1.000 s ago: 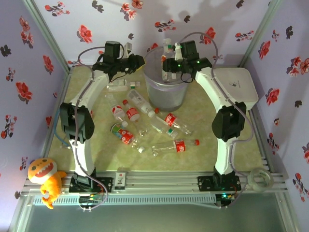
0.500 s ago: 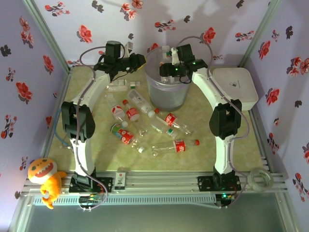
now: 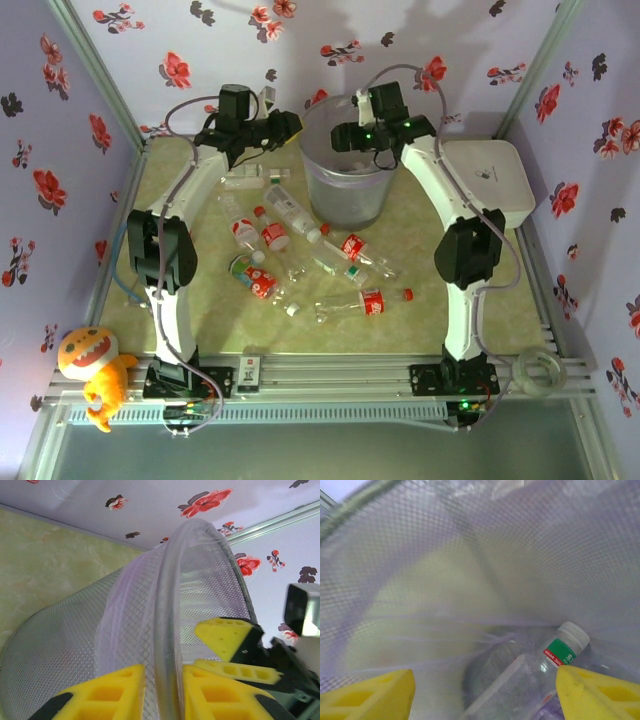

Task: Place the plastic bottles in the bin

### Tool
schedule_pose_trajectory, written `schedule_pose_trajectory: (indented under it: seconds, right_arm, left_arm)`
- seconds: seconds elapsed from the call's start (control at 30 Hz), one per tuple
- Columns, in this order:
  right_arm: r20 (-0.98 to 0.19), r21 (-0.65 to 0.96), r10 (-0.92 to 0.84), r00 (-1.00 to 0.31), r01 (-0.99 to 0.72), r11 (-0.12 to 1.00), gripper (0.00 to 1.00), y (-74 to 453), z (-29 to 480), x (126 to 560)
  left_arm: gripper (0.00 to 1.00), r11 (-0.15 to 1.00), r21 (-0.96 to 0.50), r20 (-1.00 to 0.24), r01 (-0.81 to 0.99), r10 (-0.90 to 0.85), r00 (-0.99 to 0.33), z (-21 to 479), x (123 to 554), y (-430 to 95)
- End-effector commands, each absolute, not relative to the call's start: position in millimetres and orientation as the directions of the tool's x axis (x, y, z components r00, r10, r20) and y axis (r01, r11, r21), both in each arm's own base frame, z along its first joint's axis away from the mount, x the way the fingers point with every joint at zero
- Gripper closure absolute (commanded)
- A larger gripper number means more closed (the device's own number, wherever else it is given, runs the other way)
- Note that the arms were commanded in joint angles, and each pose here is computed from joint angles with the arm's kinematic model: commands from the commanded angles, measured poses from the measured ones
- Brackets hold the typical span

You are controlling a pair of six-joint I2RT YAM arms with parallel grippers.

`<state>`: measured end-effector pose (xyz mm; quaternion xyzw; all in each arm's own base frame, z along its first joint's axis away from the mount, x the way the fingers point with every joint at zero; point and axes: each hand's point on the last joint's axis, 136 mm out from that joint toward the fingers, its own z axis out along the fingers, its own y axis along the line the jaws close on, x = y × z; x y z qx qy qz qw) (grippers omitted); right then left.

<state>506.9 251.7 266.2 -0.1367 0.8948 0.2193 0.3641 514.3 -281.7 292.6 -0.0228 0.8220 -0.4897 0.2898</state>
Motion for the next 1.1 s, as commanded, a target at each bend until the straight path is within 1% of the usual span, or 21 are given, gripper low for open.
schedule_pose_trajectory:
  seconds: [0.0, 0.17, 0.27, 0.3, 0.4, 0.57, 0.7, 0.77, 0.9, 1.07]
  right_arm:
    - [-0.79, 0.245, -0.087, -0.607, -0.442, 0.863, 0.25, 240, 334, 481]
    - [-0.823, 0.169, -0.128, -0.553, -0.453, 0.875, 0.25, 216, 370, 445]
    - [-0.83, 0.108, -0.171, -0.531, -0.454, 0.884, 0.21, 196, 375, 414]
    - [-0.826, 0.09, -0.19, -0.53, -0.457, 0.885, 0.19, 189, 371, 402]
    - [-0.788, 0.061, -0.25, -0.562, -0.476, 0.877, 0.19, 173, 350, 363]
    - [-0.692, 0.09, -0.281, -0.665, -0.467, 0.88, 0.22, 159, 305, 312]
    - [-0.631, 0.069, -0.348, -0.693, -0.496, 0.865, 0.24, 173, 266, 282]
    - [-0.6, 0.055, -0.382, -0.703, -0.512, 0.857, 0.25, 186, 245, 274]
    - [-0.546, 0.041, -0.445, -0.71, -0.553, 0.832, 0.27, 217, 199, 270]
    - [-0.557, 0.08, -0.481, -0.677, -0.62, 0.781, 0.31, 263, 147, 275]
  left_arm:
    - [0.74, 0.535, -0.824, -0.394, 0.186, -0.305, -0.867, 261, 513, -284]
    - [0.74, 0.537, -0.823, -0.394, 0.185, -0.304, -0.867, 258, 514, -284]
    - [0.74, 0.538, -0.822, -0.395, 0.187, -0.302, -0.868, 257, 514, -284]
    - [0.74, 0.538, -0.822, -0.395, 0.186, -0.303, -0.867, 257, 515, -283]
    - [0.74, 0.538, -0.822, -0.397, 0.188, -0.303, -0.866, 257, 514, -283]
    - [0.74, 0.538, -0.82, -0.404, 0.195, -0.303, -0.863, 259, 514, -282]
    - [0.74, 0.539, -0.82, -0.402, 0.191, -0.304, -0.864, 256, 515, -282]
    - [0.74, 0.538, -0.821, -0.401, 0.191, -0.305, -0.864, 256, 515, -282]
    - [0.74, 0.537, -0.822, -0.402, 0.19, -0.31, -0.861, 256, 517, -280]
    - [0.74, 0.54, -0.822, -0.395, 0.183, -0.309, -0.865, 251, 518, -279]
